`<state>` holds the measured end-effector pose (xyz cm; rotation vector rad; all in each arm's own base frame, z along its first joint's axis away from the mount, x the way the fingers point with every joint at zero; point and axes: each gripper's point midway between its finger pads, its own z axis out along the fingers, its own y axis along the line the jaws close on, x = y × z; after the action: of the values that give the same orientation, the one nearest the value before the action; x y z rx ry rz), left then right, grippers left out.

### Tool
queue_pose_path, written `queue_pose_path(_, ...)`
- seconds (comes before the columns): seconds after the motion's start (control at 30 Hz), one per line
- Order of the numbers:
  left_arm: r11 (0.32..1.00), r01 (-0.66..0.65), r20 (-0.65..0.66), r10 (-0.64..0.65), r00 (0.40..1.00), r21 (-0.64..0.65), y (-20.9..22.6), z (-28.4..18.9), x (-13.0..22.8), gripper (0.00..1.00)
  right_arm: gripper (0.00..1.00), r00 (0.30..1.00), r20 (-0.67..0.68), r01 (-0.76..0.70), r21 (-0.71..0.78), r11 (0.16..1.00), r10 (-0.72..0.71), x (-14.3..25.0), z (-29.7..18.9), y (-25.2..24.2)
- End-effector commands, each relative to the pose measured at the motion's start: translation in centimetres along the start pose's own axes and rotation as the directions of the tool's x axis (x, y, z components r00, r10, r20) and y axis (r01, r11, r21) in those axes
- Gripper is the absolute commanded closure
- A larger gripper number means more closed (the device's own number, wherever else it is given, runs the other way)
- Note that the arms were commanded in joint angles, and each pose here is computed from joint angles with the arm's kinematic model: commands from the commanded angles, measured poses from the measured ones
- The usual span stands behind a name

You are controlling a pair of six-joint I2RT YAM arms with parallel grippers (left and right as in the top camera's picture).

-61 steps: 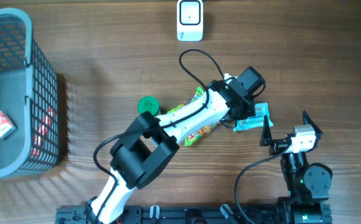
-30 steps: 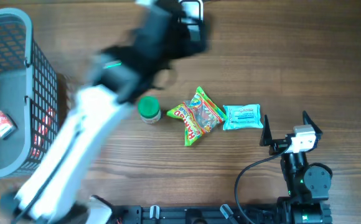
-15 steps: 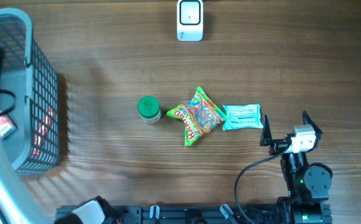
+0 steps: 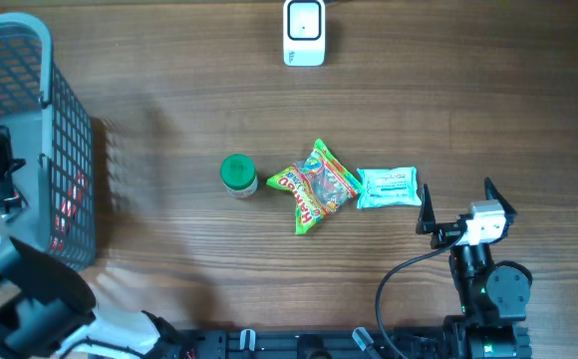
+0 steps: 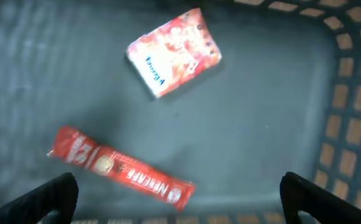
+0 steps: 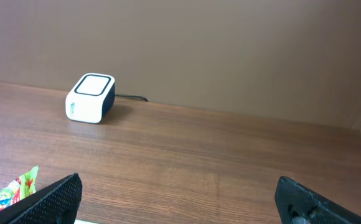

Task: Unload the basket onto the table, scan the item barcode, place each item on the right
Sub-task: 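Reach the left gripper into the basket and grasp the tissue pack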

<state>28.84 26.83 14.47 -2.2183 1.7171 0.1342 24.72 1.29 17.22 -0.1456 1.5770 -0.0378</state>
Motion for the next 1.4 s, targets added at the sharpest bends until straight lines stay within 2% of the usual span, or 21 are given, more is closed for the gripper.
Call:
queue_pose_path(0.0,0.998,0.035,0.014,-0.034,0.999,-0.062,0.7,3.0,-0.2,0.0,0.0,1.0,0.008,-0.011,0.002,1.0,0.011,-0.2,0.0,-0.1)
queue_pose_path(0.23,0.99,0.078,0.073,-0.07,0.995,-0.116,1.5,6.1,-1.3,0.0,0.0,1.0,0.008,-0.011,0.002,1.0,0.011,-0.2,0.0,-0.1)
queue_pose_path(0.53,0.981,0.111,0.069,-0.101,0.993,-0.161,2.5,9.3,-2.2,0.0,0.0,1.0,0.008,-0.011,0.002,1.0,0.011,-0.2,0.0,-0.1)
queue_pose_path(0.77,0.972,0.111,0.051,-0.103,0.993,-0.206,3.9,12.4,-1.5,0.11,0.0,1.0,0.008,-0.011,0.002,1.0,0.011,-0.2,0.0,-0.1)
queue_pose_path(0.8,0.971,0.109,0.049,-0.101,0.994,-0.212,4.0,12.7,-1.4,0.16,0.0,1.0,0.008,-0.012,0.002,1.0,0.012,-0.2,0.0,-0.1)
queue_pose_path(0.83,0.971,0.108,0.046,-0.101,0.994,-0.215,4.1,13.0,-1.3,0.26,0.0,1.0,0.008,-0.011,0.002,1.0,0.011,-0.2,0.0,-0.1)
queue_pose_path(0.87,0.971,0.108,0.046,-0.1,0.994,-0.215,4.0,13.0,-1.3,0.41,0.0,1.0,0.008,-0.012,0.002,1.0,0.012,-0.2,0.0,-0.1)
queue_pose_path(0.9,0.971,0.108,0.048,-0.1,0.994,-0.214,4.0,13.0,-1.3,0.62,0.0,1.0,0.008,-0.011,0.002,1.0,0.011,-0.2,0.0,-0.1)
queue_pose_path(0.97,0.972,0.11,0.05,-0.102,0.994,-0.208,3.9,12.8,-1.4,0.87,0.0,1.0,0.008,-0.011,0.002,1.0,0.011,-0.2,0.0,-0.1)
queue_pose_path(1.0,0.973,0.108,0.051,-0.099,0.994,-0.203,3.8,12.6,-1.5,0.94,0.0,1.0,0.008,-0.012,0.002,1.0,0.012,-0.2,0.0,-0.1)
queue_pose_path(1.2,0.986,0.117,0.068,-0.109,0.992,-0.115,2.3,9.2,-2.6,0.96,0.0,1.0,0.008,-0.012,0.002,1.0,0.012,-0.2,0.0,-0.1)
queue_pose_path(1.37,0.986,0.138,0.038,-0.142,0.989,0.093,-0.9,2.1,-3.5,0.96,0.0,1.0,0.008,-0.011,0.002,1.0,0.011,-0.2,0.0,-0.1)
